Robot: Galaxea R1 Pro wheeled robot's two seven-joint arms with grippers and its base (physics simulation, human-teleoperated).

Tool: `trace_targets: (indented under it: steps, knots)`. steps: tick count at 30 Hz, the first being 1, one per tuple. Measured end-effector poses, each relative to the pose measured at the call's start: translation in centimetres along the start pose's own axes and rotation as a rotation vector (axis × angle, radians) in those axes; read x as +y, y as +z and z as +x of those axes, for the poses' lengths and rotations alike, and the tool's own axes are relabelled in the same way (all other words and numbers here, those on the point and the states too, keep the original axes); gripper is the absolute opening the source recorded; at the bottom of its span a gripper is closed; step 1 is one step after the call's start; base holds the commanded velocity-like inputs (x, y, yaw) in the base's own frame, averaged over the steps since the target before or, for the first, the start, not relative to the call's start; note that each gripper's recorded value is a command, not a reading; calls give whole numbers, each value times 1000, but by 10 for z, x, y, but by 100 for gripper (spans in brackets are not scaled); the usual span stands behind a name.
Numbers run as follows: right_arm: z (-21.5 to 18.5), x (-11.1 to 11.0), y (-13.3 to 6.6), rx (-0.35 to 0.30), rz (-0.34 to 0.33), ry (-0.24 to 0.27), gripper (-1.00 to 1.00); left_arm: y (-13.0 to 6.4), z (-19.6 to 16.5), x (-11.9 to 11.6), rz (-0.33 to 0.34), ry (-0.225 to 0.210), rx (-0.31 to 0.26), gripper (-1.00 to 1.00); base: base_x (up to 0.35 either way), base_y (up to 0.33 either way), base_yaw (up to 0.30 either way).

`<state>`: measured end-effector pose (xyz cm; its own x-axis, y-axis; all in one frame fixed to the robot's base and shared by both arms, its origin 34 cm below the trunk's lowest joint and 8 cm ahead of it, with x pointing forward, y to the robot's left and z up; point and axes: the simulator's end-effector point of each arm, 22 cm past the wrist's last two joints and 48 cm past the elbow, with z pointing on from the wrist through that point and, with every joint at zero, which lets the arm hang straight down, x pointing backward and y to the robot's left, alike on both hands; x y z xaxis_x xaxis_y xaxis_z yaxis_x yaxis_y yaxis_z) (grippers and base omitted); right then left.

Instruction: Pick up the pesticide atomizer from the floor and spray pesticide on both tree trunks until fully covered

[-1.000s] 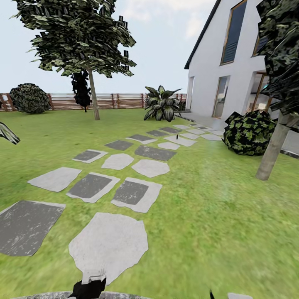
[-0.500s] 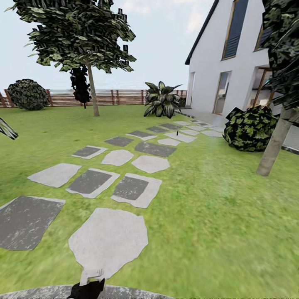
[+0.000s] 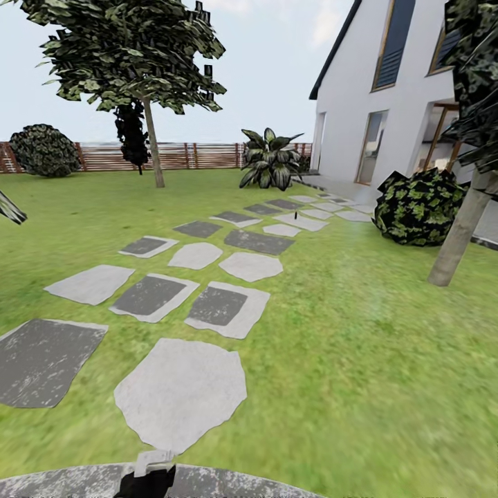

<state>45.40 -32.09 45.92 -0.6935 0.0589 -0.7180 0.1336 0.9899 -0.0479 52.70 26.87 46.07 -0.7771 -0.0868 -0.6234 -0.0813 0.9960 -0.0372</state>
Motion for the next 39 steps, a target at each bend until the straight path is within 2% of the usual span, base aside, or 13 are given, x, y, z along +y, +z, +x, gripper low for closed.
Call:
trace_targets:
  steps: [39]
  knots:
    - [92, 2, 47, 61, -1, -9, 100, 61, 103, 4, -3, 11, 91, 100, 0, 0, -1]
